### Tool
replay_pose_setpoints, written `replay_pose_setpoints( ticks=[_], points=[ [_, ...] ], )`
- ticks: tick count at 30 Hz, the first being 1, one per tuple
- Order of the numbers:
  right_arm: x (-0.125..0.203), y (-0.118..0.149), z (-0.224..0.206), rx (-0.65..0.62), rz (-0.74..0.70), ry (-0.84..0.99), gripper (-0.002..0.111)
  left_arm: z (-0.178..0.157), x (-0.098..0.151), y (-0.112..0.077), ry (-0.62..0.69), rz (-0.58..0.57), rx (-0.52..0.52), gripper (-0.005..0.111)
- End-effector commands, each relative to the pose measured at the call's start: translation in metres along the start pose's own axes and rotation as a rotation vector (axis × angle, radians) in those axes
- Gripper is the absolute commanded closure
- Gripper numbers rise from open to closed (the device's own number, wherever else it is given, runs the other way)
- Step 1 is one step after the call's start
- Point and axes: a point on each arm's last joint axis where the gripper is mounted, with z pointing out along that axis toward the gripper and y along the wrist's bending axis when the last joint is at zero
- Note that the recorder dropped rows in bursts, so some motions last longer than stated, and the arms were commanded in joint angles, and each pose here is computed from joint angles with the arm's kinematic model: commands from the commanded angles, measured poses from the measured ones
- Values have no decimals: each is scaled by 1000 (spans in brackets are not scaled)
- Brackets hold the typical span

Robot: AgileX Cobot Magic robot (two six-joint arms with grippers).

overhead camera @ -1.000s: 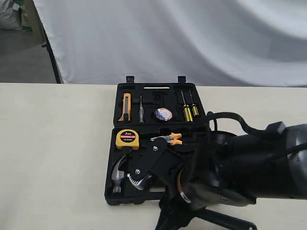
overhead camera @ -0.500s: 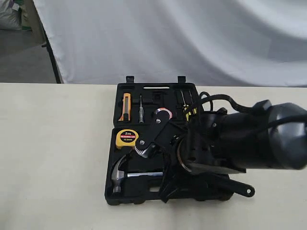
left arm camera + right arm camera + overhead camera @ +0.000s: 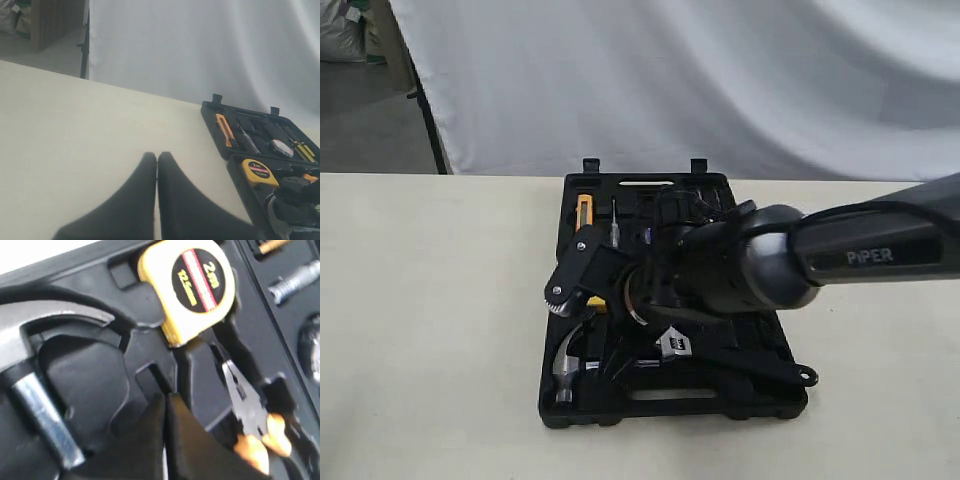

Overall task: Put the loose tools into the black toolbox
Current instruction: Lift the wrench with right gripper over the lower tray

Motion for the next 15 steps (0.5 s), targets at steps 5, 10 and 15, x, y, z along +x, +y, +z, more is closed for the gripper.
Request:
replay_pose_setpoints(
  ticks=[5,10,15],
  points=[
    [-9,-31,-40,91,94,101,109,0,-2,1,-20,0,-21,106],
    [9,-49,-64,115,108,175,109,0,-2,1,-20,0,-21,106],
    [54,-90,-59,-157,343,129,109,0,-2,1,-20,0,-21,106]
  ],
)
